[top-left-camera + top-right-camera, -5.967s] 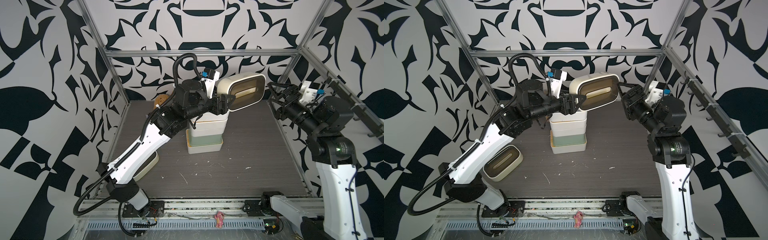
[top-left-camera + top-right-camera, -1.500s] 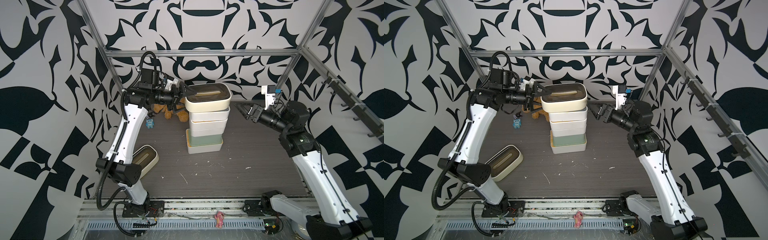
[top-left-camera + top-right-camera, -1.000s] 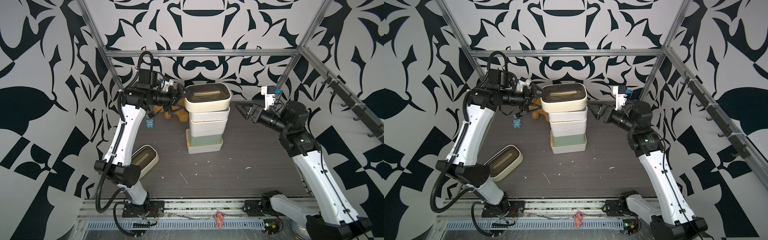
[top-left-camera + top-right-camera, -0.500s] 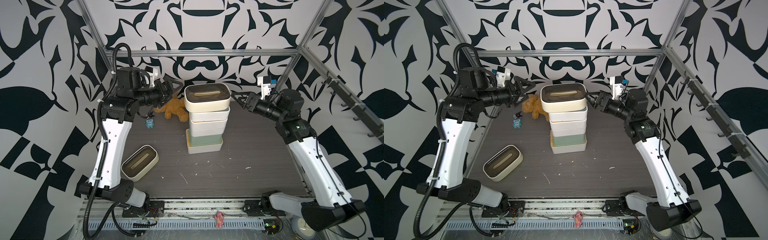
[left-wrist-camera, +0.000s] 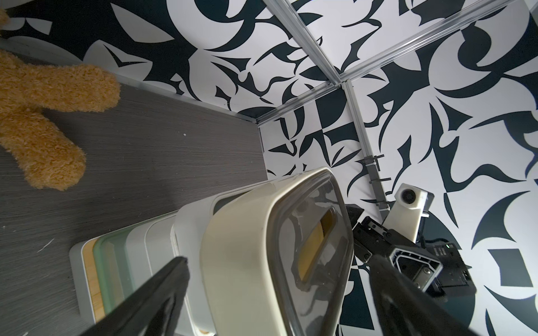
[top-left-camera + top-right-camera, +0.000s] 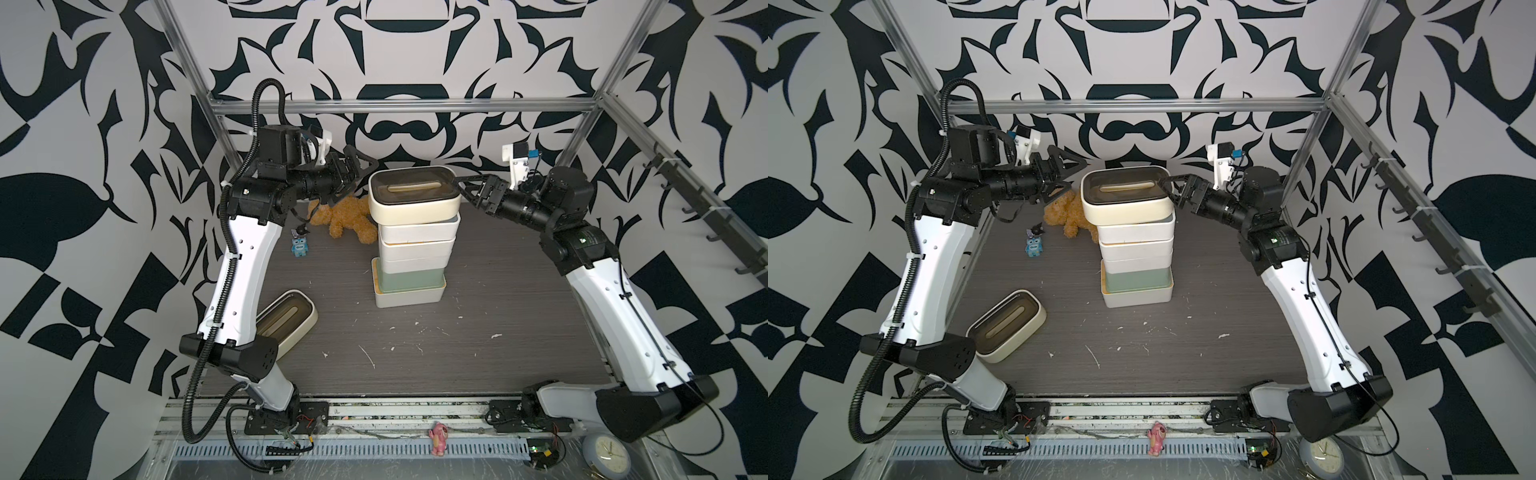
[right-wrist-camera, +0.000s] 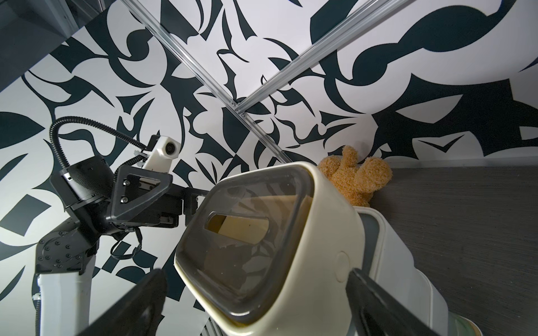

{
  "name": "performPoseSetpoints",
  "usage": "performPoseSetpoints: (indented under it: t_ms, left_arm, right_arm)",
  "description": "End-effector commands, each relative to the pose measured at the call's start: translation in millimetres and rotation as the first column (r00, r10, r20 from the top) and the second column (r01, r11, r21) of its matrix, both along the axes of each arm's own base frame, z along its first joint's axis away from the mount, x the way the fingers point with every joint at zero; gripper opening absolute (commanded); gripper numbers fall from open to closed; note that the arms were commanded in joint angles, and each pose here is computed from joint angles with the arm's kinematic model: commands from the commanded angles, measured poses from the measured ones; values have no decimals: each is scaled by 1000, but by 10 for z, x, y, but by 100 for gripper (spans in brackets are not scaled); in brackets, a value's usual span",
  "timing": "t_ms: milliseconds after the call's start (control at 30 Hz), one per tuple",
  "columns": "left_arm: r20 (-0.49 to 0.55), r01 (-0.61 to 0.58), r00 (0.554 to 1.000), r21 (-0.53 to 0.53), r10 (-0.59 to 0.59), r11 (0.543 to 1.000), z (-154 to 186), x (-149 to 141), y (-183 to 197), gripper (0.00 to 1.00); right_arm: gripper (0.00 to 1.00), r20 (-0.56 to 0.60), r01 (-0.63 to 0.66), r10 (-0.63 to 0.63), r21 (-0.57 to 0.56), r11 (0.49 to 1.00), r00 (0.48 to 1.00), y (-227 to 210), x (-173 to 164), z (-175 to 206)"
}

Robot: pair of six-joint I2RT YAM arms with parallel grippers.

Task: Stack the tissue boxes
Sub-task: Place the tissue box at the tissue box.

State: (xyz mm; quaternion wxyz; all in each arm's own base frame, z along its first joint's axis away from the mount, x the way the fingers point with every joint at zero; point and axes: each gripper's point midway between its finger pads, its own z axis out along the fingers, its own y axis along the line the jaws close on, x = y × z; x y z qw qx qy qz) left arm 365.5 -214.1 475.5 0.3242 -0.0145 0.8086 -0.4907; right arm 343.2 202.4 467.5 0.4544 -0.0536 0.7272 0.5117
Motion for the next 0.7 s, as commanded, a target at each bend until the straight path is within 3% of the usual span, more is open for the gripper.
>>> performPoseSetpoints:
  t_ms: [0, 667]
  left_arm:
    - [30, 42, 999, -6, -41, 999, 73, -32, -80, 99]
    - [21, 102, 995, -5, -102, 995, -10, -49, -286, 99]
  right_arm:
    - [99, 119, -19, 16, 28, 999, 993, 7, -134, 375]
    - [99, 106, -31, 28, 33, 999, 994, 42, -174, 278]
